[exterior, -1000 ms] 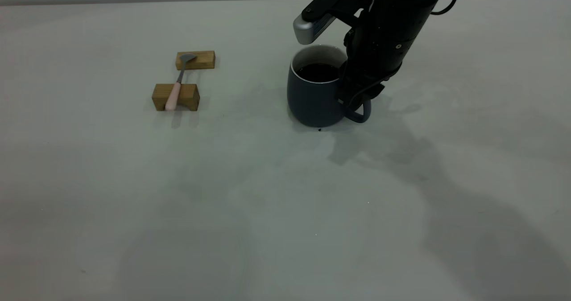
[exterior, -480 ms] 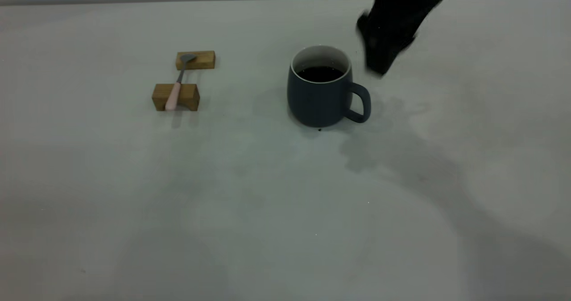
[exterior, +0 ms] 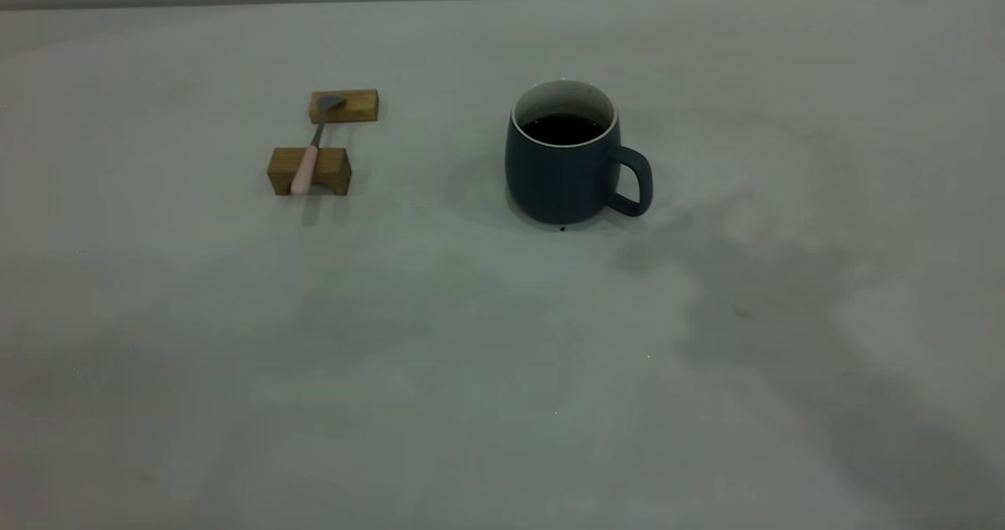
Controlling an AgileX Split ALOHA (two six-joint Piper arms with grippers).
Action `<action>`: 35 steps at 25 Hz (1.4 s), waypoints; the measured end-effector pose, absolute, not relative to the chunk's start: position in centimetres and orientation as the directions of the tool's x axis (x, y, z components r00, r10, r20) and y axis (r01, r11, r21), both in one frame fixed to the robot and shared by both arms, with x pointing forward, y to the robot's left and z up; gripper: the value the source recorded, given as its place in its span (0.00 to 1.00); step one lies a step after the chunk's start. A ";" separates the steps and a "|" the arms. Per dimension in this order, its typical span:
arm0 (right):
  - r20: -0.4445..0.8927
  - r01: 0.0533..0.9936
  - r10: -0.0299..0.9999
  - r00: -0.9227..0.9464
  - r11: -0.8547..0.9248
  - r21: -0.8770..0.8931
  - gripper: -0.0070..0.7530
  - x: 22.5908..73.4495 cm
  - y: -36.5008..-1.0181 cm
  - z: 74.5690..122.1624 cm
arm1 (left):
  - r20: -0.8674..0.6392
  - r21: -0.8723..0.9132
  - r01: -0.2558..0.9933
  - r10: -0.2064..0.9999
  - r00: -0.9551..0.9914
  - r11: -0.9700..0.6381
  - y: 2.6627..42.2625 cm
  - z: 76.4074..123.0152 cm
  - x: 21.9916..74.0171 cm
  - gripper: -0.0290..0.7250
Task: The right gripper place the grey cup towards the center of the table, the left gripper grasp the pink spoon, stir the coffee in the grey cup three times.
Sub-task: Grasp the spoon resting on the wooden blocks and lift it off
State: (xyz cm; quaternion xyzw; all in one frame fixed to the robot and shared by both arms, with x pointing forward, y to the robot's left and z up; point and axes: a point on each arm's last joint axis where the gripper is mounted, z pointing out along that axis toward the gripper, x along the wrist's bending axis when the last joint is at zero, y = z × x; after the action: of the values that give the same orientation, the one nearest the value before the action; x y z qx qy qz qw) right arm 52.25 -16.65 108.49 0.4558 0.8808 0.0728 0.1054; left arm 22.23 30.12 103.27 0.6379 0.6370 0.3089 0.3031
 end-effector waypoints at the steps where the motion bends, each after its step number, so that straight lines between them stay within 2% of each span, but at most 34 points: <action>1: -0.121 0.783 0.819 -0.561 0.572 0.244 0.87 51.6 -17.0 109.3 | 0.008 0.780 0.626 1.000 -0.002 -0.005 30.1 103.3 22.2 0.49; 5: -0.138 0.751 0.810 -0.570 0.582 0.313 0.86 48.0 -18.8 111.6 | 0.008 0.780 0.626 1.000 -0.002 -0.005 30.1 103.3 22.2 0.49; 10: -0.141 0.751 0.832 -0.537 0.547 0.369 0.86 41.2 -22.2 111.9 | 0.008 0.780 0.626 1.000 -0.002 -0.005 30.1 103.3 22.2 0.49; 15: -0.111 0.782 0.904 -0.413 0.415 0.465 0.86 34.5 -26.1 110.4 | 0.008 0.780 0.626 1.000 -0.002 -0.005 30.1 103.3 22.2 0.49; 22: -0.088 0.744 0.980 -0.176 0.191 0.640 0.85 27.8 -29.9 108.1 | 0.008 0.780 0.626 1.000 -0.002 -0.005 30.1 103.3 22.2 0.49; 27: -0.062 0.706 0.998 -0.032 0.066 0.705 0.85 25.3 -30.4 106.2 | 0.008 0.780 0.626 1.000 -0.002 -0.005 30.1 103.3 22.2 0.49; 35: -0.025 0.636 1.000 0.005 0.017 0.771 0.84 24.7 -30.1 103.8 | 0.008 0.780 0.626 1.000 -0.002 -0.005 30.1 103.3 22.2 0.49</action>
State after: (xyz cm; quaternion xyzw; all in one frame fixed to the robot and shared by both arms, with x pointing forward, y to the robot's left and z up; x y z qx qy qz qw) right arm 24.71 -30.09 103.79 0.6371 0.6419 0.2928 0.3103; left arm 22.23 30.12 103.27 0.6379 0.6370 0.3089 0.3031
